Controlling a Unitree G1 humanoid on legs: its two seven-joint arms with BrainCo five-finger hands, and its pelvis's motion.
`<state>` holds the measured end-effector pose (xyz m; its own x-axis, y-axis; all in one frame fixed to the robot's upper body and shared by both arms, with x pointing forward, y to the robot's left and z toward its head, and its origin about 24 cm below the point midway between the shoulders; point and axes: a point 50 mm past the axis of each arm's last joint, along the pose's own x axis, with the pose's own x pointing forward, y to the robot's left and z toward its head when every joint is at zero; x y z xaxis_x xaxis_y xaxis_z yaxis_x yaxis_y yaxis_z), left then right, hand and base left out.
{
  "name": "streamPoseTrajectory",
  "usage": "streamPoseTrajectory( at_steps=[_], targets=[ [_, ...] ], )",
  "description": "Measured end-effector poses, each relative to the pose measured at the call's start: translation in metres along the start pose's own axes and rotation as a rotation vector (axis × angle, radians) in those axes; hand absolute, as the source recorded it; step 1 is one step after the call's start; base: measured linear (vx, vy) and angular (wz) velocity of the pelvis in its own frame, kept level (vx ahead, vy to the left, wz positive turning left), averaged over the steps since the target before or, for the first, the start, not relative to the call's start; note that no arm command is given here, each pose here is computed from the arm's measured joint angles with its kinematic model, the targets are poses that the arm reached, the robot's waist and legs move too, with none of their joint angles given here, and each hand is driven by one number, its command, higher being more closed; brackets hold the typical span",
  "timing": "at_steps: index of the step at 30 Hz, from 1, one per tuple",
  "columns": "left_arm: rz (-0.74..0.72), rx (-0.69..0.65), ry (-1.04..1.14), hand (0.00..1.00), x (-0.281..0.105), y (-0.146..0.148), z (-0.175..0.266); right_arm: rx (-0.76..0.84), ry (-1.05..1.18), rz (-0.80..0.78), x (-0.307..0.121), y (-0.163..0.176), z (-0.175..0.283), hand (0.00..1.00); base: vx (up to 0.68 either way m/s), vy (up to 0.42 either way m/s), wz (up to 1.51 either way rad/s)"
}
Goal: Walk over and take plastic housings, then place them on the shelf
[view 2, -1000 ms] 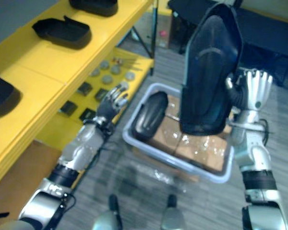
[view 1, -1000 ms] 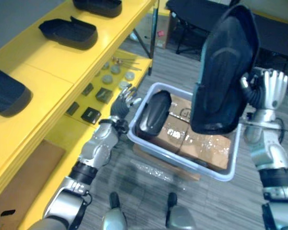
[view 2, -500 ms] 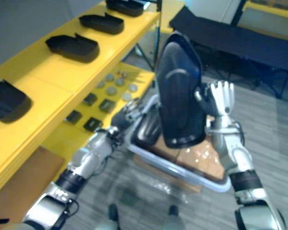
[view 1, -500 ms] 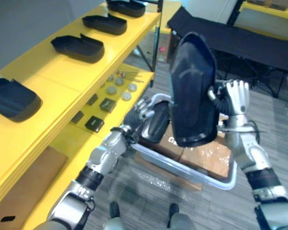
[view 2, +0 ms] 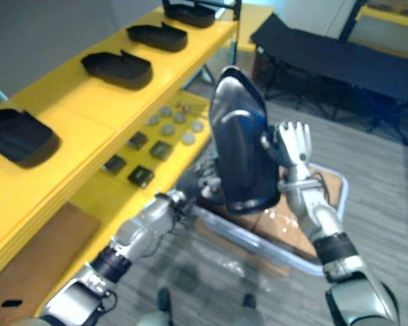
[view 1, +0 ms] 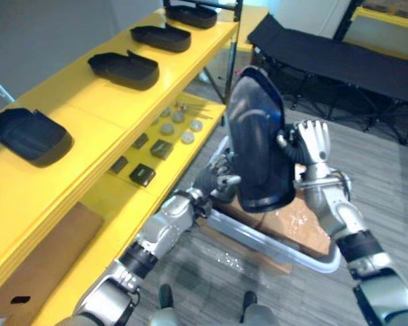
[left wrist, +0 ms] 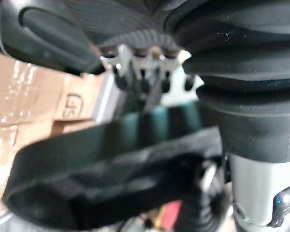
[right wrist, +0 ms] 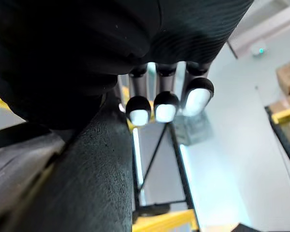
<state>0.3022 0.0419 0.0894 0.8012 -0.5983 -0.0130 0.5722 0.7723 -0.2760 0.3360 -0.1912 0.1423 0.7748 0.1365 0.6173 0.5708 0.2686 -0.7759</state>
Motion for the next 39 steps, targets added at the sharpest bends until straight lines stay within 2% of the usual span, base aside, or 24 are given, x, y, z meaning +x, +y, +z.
streamPoseTrajectory(
  at_steps=[11, 20, 25, 26, 32, 39],
  targets=[
    [0.001, 0.029, 0.018, 0.0, -0.005, -0.003, -0.013, 0.037, -0.012, 0.063, -0.006, 0.017, 0.011, 1.0, -0.03, 0.0, 0.0],
    [0.146, 0.148, -0.014, 0.0, -0.009, 0.005, -0.016, 0.12, -0.052, 0.082, -0.017, 0.029, 0.029, 1.0, 0.0, -0.003, 0.01],
    [0.215, 0.108, -0.005, 0.0, -0.02, 0.008, -0.032, 0.174, -0.04, 0.111, -0.036, 0.039, 0.035, 1.0, 0.0, 0.0, 0.0],
    [0.232, 0.091, 0.006, 1.0, -0.023, 0.008, -0.037, 0.185, -0.036, 0.121, -0.042, 0.04, 0.036, 1.0, 0.0, 0.0, 0.0],
    [0.284, 0.05, 0.019, 1.0, -0.032, 0.01, -0.051, 0.22, 0.001, 0.149, -0.063, 0.046, 0.039, 1.0, 0.0, 0.0, 0.0],
    [0.325, 0.038, 0.001, 1.0, -0.033, 0.013, -0.049, 0.252, 0.014, 0.102, -0.071, 0.042, 0.044, 1.0, 0.0, 0.0, 0.0]
  ],
)
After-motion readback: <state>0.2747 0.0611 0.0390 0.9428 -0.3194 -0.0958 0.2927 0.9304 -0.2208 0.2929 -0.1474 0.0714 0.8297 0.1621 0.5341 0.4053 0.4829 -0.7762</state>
